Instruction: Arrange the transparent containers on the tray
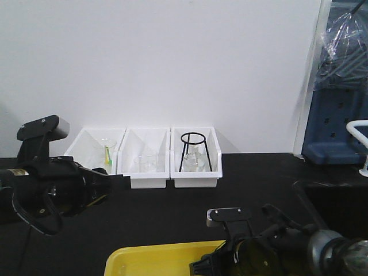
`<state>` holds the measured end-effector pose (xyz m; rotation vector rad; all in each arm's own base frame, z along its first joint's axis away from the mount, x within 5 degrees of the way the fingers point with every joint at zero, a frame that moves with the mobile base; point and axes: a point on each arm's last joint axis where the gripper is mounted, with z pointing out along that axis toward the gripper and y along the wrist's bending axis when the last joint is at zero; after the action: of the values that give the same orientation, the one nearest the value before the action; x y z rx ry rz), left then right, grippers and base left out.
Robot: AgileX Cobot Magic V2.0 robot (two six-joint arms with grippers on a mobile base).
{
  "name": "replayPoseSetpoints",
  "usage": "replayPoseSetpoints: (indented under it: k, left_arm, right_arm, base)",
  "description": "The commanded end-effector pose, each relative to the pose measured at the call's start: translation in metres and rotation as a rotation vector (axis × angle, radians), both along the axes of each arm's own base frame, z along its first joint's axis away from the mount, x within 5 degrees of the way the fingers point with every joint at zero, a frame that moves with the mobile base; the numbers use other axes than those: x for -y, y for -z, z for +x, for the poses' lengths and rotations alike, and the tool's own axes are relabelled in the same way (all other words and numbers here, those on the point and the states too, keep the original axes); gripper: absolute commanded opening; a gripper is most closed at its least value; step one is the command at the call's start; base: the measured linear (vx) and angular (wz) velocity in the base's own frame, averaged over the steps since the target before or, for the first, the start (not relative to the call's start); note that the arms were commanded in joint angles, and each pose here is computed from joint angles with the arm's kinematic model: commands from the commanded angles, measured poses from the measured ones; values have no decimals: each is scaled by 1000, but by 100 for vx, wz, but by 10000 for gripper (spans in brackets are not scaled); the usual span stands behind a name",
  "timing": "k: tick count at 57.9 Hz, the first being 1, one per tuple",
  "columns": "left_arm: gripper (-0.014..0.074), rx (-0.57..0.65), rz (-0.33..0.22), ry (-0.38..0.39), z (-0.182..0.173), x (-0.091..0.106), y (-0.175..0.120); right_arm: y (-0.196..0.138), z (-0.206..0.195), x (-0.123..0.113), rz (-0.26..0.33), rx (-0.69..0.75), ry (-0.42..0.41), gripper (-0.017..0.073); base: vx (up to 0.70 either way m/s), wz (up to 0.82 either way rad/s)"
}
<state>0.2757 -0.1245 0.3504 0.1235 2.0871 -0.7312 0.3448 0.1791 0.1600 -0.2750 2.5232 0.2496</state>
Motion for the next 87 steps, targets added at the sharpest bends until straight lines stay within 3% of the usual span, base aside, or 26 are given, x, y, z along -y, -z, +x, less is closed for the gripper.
replayPoseSetpoints:
  k: [1, 8, 14, 19, 25, 34, 42, 52, 64, 87]
  left_arm:
    - [330, 94, -4, -18, -4, -3, -21]
    - [150, 109, 137, 30, -5, -6, -15]
    - [-10, 118, 316, 85, -8, -10, -9]
    - [-9, 94, 433, 124, -11, -15, -3]
    - [-8, 60, 499, 155, -15, -18, 2]
    - [-6, 119, 453, 115, -35, -25, 6]
    - [-6, 238, 409, 37, -77, -43, 18]
    - [-6, 308, 391, -6, -127, -64, 48]
    - [-6, 392, 366, -48, -151, -75, 61]
    - [-6, 397, 363, -49, -152, -75, 60]
  right_arm:
    - [-66, -1, 1, 57, 203, -48, 417]
    - [-118, -20, 14, 35, 312, -77, 197]
    - [-159, -46, 30, 4, 357, -78, -16]
    - [-186, -70, 46, -39, 380, -86, -14]
    - [-209, -100, 63, -75, 437, -123, -13]
    - [-209, -153, 87, -25, 593, -169, -13]
    - [-183, -204, 111, 46, 727, -179, -13]
    - [-148, -245, 129, 118, 875, -192, -13]
    - [-131, -251, 130, 135, 898, -204, -13]
    - [-132, -251, 130, 139, 905, -204, -11]
  base:
    - [0, 0]
    - [0, 0]
    - [0, 0]
    - [0, 0]
    - [0, 0]
    - [0, 0]
    - [0, 0]
    - [0, 0]
    - [0, 0]
    - [0, 0]
